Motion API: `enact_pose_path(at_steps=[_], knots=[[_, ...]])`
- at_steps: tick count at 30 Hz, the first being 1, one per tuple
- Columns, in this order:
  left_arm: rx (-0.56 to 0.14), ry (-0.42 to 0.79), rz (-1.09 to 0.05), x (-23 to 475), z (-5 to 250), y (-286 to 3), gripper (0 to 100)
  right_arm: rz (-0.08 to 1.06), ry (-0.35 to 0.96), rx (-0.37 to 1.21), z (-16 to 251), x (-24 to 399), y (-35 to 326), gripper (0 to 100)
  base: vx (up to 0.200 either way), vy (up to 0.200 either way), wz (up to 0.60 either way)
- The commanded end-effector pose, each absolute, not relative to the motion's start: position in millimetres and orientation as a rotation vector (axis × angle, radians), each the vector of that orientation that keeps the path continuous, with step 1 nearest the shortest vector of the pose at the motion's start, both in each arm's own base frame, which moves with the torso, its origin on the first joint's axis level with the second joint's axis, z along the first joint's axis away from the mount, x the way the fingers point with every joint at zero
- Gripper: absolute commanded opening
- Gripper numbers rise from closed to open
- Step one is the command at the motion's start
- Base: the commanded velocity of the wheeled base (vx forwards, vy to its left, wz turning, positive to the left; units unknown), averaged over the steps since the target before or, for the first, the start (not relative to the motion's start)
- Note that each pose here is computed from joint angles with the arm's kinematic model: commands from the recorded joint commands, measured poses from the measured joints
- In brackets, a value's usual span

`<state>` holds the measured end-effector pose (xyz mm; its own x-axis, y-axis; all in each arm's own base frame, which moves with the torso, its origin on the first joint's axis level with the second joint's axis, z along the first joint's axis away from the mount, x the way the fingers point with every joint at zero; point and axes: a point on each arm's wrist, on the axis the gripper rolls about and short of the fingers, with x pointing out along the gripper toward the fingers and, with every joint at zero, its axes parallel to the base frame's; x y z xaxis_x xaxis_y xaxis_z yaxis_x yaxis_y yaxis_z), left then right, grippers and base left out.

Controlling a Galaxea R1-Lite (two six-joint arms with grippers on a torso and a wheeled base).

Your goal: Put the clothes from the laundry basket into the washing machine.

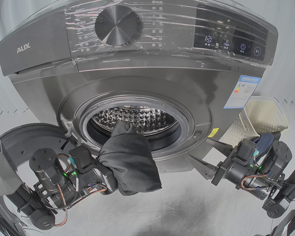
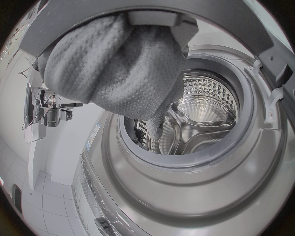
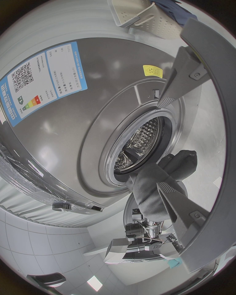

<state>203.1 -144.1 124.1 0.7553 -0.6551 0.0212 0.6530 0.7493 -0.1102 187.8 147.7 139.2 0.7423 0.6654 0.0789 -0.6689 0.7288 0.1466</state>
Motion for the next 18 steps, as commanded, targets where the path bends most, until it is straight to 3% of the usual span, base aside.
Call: enact_pose_path(at_steps=[1, 11, 18], knots=[[-0.108, 0.038, -0.730, 203.3, 119.2, -149.4, 0, 0.742, -0.023, 0.171, 139.7, 186.4, 148.9, 100, 0.000, 0.000, 0.00], [-0.070, 0.110, -0.712, 225.7, 91.9, -165.1, 0, 0.775, -0.023, 0.181, 142.2, 172.9, 156.9, 100, 0.000, 0.000, 0.00], [-0.095, 0.048, -0.703, 258.1, 91.6, -185.9, 0, 0.778, -0.024, 0.181, 142.4, 172.1, 157.1, 100, 0.000, 0.000, 0.00]])
